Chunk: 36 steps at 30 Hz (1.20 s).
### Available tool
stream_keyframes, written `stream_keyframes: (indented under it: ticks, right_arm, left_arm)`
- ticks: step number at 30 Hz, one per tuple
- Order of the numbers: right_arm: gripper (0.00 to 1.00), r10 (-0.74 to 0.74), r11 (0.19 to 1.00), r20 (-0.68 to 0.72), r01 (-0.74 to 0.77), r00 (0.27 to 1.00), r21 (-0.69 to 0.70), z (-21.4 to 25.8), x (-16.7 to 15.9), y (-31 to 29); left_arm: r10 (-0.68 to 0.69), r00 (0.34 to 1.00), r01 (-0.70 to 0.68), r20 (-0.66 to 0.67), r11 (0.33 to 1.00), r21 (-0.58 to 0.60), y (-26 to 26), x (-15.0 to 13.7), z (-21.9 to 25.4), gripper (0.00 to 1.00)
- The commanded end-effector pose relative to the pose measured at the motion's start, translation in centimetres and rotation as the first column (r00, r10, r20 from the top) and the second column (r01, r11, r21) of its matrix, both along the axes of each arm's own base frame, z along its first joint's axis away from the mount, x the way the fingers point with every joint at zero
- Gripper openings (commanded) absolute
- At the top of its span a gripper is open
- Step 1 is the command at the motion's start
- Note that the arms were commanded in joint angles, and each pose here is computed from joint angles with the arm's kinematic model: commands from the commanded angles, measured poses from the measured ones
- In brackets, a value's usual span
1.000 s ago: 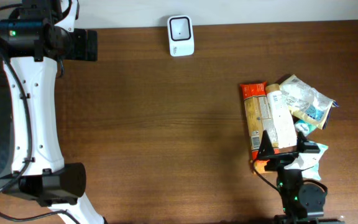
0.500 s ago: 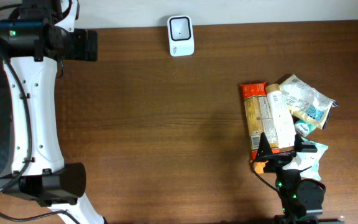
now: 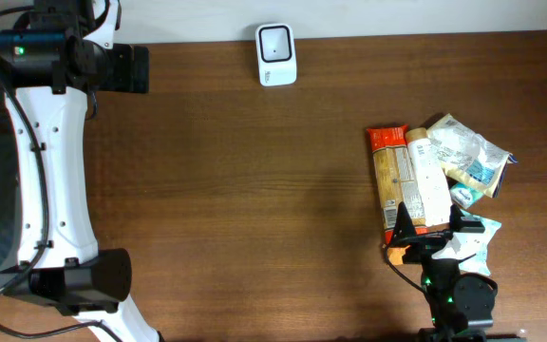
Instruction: Scan the item barcode
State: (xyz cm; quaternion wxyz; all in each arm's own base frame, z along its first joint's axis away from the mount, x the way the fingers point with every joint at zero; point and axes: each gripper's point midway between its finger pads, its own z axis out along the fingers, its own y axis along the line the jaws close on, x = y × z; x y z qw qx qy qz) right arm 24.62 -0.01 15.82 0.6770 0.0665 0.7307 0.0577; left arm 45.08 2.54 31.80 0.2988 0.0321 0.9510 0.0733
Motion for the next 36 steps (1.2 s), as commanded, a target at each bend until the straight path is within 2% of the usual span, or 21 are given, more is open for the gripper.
stream_keyframes:
  ticks: [1, 4, 6, 9, 12, 16, 21, 24, 27, 31, 35, 36]
  right_arm:
    - [0.98, 0.013, 1.000, -0.003, -0.013, 1.000, -0.001, -0.3, 0.0, 0.3]
    - [0.99, 0.013, 1.000, -0.003, -0.013, 1.000, -0.001, -0.3, 0.0, 0.3]
    - [0.99, 0.013, 1.000, -0.003, -0.013, 1.000, -0.001, -0.3, 0.0, 0.3]
    - [0.99, 0.013, 1.000, -0.003, -0.013, 1.000, -0.001, -0.3, 0.0, 0.3]
    - [0.99, 0.013, 1.000, -0.003, -0.013, 1.000, -0.001, -0.3, 0.0, 0.3]
    - [0.99, 0.013, 1.000, -0.003, -0.013, 1.000, -0.001, -0.3, 0.0, 0.3]
    - [0.99, 0.013, 1.000, -0.003, -0.013, 1.000, -0.001, -0.3, 0.0, 0.3]
    - [0.99, 0.013, 1.000, -0.003, -0.013, 1.000, -0.001, -0.3, 0.0, 0.3]
    - [0.99, 0.013, 1.000, -0.003, -0.013, 1.000, -0.001, -0.3, 0.0, 0.3]
    - [0.99, 0.013, 1.000, -0.003, -0.013, 1.000, -0.001, -0.3, 0.0, 0.3]
    - [0.99, 0.013, 1.000, -0.003, -0.013, 1.000, -0.001, -0.3, 0.0, 0.3]
    - [0.99, 0.013, 1.000, -0.003, -0.013, 1.000, -0.001, -0.3, 0.0, 0.3]
  left_arm:
    - [-0.014, 0.995, 0.013, 0.096, 1.000, 0.009, 0.0, -2.0, 4.0, 0.99]
    - [-0.015, 0.979, 0.013, 0.203, 1.000, 0.012, -0.1, -5.0, 8.3, 0.99]
    - [-0.015, 0.958, 0.011, 0.287, 1.000, 0.014, -0.2, -9.0, 11.6, 0.99]
    - [-0.005, 0.944, -0.004, 0.330, 1.000, 0.027, 0.1, -12.5, 11.6, 0.99]
    - [-0.011, 0.879, -0.001, 0.477, 1.000, 0.024, -0.1, -13.8, 8.3, 0.99]
    - [-0.059, 0.768, 0.073, 0.637, 0.997, 0.005, -1.5, -16.1, 0.0, 0.99]
    - [-0.098, 0.700, 0.110, 0.708, 0.993, 0.029, -2.1, -17.8, -9.8, 0.99]
    - [-0.105, 0.713, 0.109, 0.693, 0.993, 0.038, -2.1, -18.5, -13.2, 0.99]
    - [-0.136, 0.715, 0.116, 0.686, 0.990, 0.076, -2.1, -19.2, -15.8, 0.99]
    - [-0.138, 0.654, 0.111, 0.744, 0.990, 0.085, -2.1, -19.6, -16.5, 0.99]
    - [-0.136, 0.672, 0.111, 0.728, 0.990, 0.083, -2.1, -20.3, -17.2, 0.99]
    - [-0.138, 0.630, 0.108, 0.764, 0.990, 0.089, -2.1, -20.5, -16.0, 0.99]
